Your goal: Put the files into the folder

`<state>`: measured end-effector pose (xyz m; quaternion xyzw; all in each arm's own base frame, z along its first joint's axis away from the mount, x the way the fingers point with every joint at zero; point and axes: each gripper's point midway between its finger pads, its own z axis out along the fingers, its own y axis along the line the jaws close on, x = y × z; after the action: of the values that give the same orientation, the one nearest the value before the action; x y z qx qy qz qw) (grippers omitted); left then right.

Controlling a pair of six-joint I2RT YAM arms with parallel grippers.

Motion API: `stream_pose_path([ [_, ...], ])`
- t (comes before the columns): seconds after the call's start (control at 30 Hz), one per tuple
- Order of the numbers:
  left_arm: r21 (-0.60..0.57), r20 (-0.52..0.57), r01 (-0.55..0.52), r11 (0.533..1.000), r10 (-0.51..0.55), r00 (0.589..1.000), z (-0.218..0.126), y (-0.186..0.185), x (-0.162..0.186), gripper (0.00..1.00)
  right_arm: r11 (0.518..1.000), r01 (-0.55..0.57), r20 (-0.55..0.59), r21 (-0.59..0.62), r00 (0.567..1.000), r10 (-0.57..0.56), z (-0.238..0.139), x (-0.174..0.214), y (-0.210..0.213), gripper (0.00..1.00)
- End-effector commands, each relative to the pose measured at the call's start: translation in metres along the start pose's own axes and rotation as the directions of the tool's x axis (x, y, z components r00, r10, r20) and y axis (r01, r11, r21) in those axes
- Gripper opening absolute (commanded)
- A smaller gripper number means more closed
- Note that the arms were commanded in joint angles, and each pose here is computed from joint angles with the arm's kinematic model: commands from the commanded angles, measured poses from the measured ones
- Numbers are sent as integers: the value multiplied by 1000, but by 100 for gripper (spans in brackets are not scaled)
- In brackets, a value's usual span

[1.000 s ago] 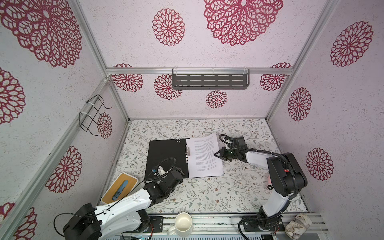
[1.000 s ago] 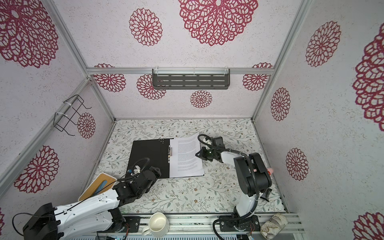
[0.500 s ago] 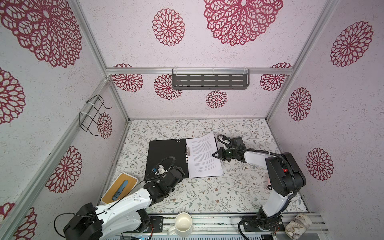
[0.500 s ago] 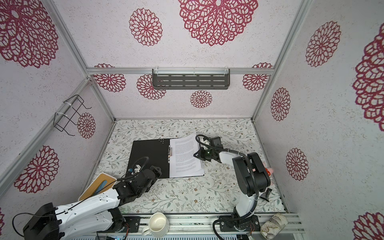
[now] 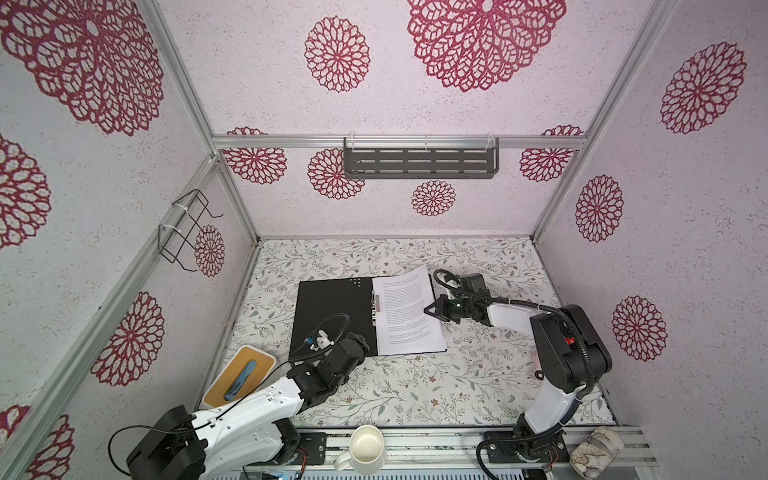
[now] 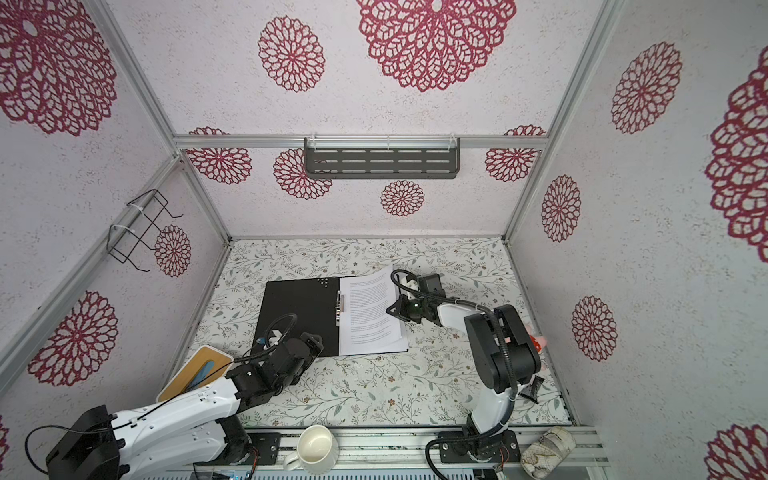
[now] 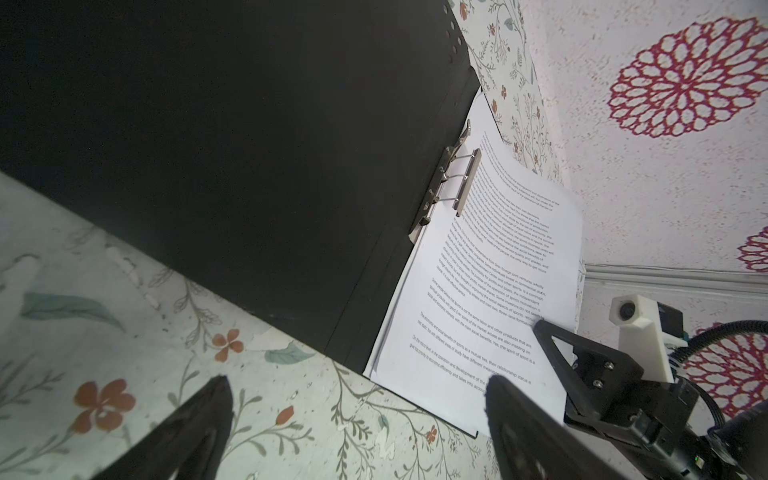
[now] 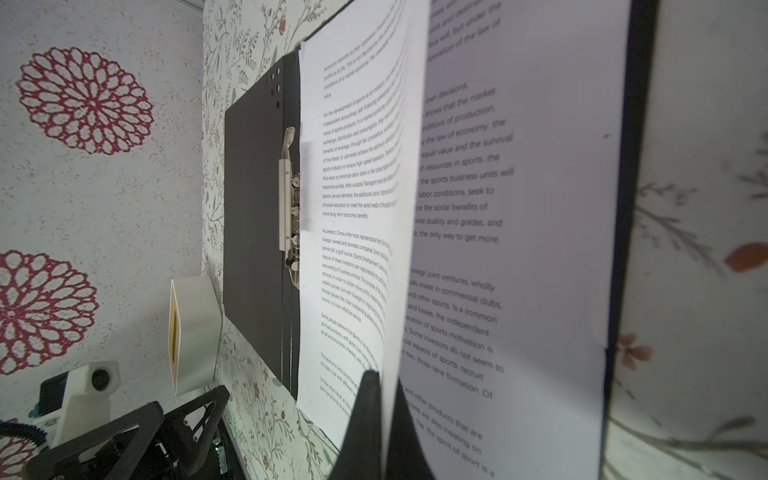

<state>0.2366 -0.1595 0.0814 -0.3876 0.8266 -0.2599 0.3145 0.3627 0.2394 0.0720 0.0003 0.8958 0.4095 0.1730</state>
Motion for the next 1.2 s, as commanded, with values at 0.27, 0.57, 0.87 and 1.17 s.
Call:
stream_pose_path([
  [0.27,-2,14,-2,1000,2,1000,2,2,-3,98,1000,5,32,21,999,-6,-6,-6,5,26],
  [0.57,-23,35,-37,999,38,999,-3,-3,-10,98,993,3,70,122,997,-12,-22,-12,-2,69],
  [0.87,-36,36,-87,996,89,995,1,-18,-16,98,972,6,70,236,997,-23,-36,0,-21,80],
  [1.17,-29,21,-136,990,136,990,11,-31,-35,98,961,-39,77,272,997,19,-43,20,-38,80],
])
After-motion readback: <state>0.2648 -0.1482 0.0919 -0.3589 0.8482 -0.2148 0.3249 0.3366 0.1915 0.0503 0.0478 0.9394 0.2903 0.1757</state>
